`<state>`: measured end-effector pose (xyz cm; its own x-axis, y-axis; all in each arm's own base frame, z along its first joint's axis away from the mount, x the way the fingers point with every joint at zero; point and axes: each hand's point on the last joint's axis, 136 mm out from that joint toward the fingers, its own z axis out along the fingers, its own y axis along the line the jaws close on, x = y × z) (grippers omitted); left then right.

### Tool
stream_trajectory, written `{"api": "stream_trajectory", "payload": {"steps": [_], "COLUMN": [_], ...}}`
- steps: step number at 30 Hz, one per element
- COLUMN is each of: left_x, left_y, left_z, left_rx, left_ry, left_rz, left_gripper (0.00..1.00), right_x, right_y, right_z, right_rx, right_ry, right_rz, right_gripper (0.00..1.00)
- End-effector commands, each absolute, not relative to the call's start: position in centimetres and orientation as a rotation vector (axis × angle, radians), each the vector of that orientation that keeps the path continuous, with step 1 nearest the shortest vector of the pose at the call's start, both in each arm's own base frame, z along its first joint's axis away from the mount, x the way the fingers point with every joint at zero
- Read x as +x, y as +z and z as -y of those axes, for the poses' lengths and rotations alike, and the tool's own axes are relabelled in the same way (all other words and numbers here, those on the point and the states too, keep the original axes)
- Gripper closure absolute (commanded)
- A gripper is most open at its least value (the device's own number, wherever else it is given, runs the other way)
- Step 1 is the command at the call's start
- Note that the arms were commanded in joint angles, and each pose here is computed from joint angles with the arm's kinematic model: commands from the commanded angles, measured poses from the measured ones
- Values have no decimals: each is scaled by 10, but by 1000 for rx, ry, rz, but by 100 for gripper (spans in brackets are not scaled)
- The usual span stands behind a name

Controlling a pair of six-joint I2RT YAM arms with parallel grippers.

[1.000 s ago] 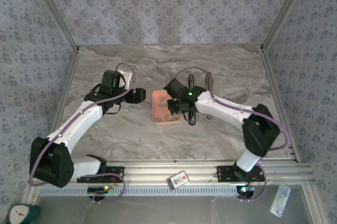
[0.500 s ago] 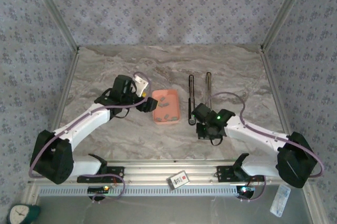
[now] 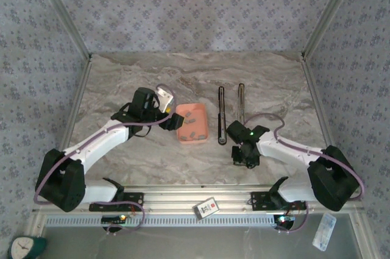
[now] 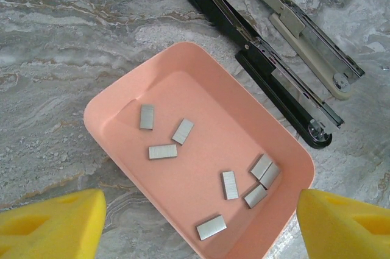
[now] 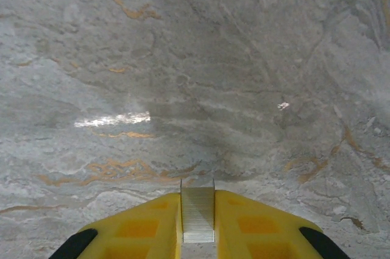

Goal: Load the staples into the stapler

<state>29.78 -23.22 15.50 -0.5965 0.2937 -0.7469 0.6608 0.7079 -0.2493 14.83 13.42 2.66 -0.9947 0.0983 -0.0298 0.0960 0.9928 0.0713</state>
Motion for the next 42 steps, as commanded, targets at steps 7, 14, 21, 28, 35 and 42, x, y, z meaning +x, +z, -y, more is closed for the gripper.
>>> {"api": "stream_trajectory", "payload": {"steps": [7, 14, 21, 28, 35, 42], "left_x": [302, 301, 301, 301, 301, 301], "left_y": [157, 157, 158, 159, 159, 159], "left_z": [237, 238, 238, 238, 238, 239], "left_rx": [722, 726, 725, 726, 723, 724], "left_ry": [-688, -691, -693, -697, -698, -700], "left_rz": [-2205, -2204, -2205, -2205, -2204, -2205], "left_gripper": [18, 18, 18, 18, 18, 18], "right_x": [140, 145, 145, 149, 148, 149], "right_y": [26, 46, 41, 29, 21, 14], "right_z": [-127, -126, -130, -134, -128, -128], "right_rx": [101, 135, 280, 319, 317, 316], "right_ry": [34, 10, 39, 54, 0, -2], "right_rz": [-3178, -3182, -3214, -3218, -3231, -3238], "right_gripper": [75, 68, 67, 66, 68, 70]}}
